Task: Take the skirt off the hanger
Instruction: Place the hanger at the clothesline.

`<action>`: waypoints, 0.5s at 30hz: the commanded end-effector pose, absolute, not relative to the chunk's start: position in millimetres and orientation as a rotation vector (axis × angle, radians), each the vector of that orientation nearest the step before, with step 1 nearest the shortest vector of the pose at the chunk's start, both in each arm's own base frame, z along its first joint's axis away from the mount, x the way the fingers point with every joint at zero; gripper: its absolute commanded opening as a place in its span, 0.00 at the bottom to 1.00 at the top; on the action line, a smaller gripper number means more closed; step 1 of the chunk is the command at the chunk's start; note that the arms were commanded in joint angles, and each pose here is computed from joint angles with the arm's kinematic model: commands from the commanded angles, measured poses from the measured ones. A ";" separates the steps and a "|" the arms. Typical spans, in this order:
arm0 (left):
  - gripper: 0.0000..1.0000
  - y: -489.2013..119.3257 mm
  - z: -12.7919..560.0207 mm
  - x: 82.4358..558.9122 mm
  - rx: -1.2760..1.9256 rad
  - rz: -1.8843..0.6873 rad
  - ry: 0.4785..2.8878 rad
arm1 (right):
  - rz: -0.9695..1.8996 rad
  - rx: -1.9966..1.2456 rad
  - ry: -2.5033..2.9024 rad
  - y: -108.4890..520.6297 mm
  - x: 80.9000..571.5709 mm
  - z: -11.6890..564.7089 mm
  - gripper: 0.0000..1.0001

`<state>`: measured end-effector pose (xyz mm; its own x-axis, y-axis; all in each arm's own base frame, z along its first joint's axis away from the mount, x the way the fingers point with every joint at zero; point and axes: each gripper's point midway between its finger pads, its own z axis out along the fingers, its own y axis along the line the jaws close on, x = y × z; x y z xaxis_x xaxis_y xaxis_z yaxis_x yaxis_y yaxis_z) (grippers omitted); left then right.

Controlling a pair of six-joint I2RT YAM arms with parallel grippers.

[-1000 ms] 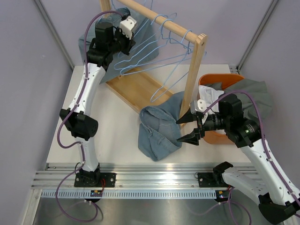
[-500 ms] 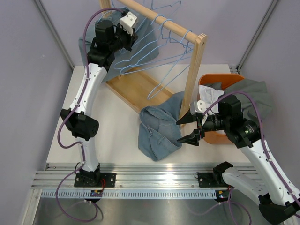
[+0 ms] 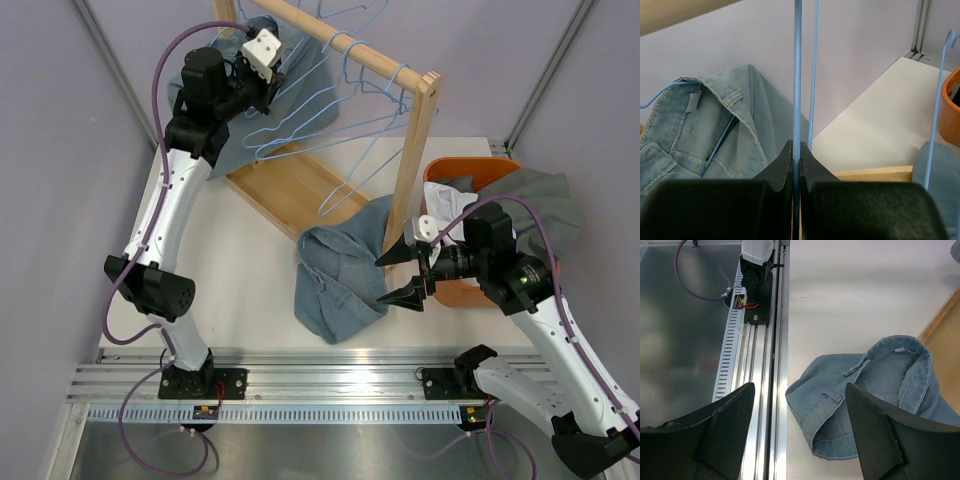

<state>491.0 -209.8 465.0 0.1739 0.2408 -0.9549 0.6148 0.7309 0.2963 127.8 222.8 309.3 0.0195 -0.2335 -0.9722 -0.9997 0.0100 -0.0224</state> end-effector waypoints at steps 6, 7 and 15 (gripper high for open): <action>0.00 -199.6 454.7 452.2 0.884 -0.257 1.391 | 1.073 -1.394 1.341 223.8 127.7 312.6 0.80; 0.00 -198.4 450.2 450.7 0.893 -0.253 1.398 | 1.073 -1.393 1.343 223.8 128.1 312.6 0.80; 0.01 -194.7 431.0 437.1 0.921 -0.252 1.428 | 1.072 -1.395 1.360 222.8 128.3 308.8 0.80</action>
